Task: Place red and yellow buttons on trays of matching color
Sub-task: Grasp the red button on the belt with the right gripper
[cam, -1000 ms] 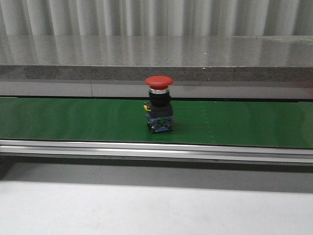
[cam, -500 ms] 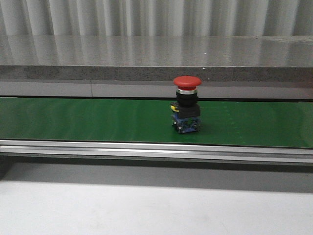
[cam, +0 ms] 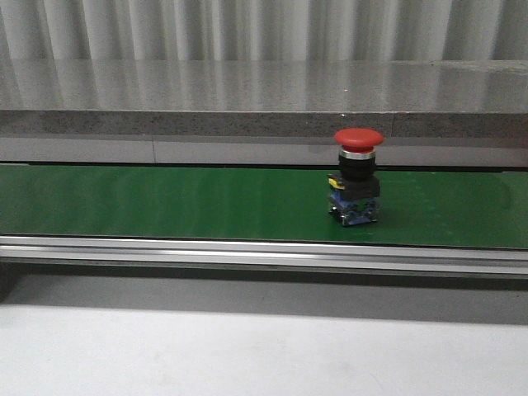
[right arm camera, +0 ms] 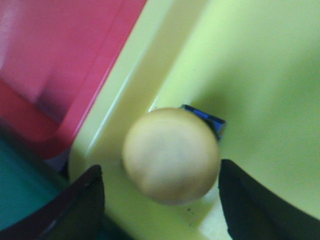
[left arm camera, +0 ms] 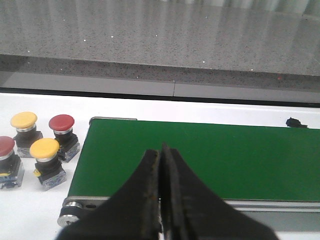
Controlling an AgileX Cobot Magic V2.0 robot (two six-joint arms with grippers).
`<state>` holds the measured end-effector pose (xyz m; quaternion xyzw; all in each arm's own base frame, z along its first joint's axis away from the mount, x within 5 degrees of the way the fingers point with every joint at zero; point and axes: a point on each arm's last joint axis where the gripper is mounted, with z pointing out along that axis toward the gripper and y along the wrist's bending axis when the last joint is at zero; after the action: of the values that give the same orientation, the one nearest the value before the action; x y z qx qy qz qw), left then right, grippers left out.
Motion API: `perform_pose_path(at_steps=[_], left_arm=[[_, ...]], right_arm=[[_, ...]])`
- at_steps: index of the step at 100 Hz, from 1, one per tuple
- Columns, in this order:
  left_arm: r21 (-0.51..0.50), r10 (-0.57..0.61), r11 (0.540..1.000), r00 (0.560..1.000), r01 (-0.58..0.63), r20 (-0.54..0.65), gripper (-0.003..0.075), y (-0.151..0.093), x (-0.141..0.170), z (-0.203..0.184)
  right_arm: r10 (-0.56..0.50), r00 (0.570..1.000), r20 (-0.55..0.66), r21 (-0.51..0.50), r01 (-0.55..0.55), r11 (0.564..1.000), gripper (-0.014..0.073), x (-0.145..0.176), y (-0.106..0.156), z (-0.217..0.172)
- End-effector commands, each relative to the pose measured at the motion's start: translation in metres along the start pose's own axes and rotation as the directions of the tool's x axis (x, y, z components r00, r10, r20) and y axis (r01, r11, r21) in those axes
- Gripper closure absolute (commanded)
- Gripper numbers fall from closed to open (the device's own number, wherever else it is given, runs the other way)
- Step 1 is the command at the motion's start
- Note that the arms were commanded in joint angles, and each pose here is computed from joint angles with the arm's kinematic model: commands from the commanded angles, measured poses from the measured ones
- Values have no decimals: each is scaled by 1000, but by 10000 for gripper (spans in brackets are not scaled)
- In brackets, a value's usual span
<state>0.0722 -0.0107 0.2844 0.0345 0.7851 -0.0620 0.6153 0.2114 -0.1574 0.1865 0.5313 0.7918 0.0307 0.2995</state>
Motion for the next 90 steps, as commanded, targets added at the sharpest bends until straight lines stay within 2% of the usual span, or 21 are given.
perform_pose_path(at_steps=[1,17,45,52,66,80,90], left_arm=[[15,-12,1000,995,11,103,741,-2,-16,-3],[15,-12,1000,995,11,103,741,-2,-16,-3],[15,-12,1000,995,11,103,741,-2,-16,-3],[15,-12,1000,995,11,103,741,-2,-16,-3],[15,-12,1000,995,11,103,741,-2,-16,-3],[15,-12,1000,995,11,103,741,-2,-16,-3],[15,-12,1000,995,11,103,741,-2,-16,-3]], right_arm=[[-24,995,95,-43,28,999,95,-12,8,-23],[-59,990,126,-75,68,995,95,-10,12,-52],[-237,962,132,-129,254,959,92,9,22,-99],[-297,947,121,-149,313,938,60,15,28,-105],[-451,890,65,-192,455,870,-69,24,43,-112],[-603,798,13,-286,581,762,-70,38,68,-127],[-706,706,-52,-355,648,674,-69,47,84,-137]])
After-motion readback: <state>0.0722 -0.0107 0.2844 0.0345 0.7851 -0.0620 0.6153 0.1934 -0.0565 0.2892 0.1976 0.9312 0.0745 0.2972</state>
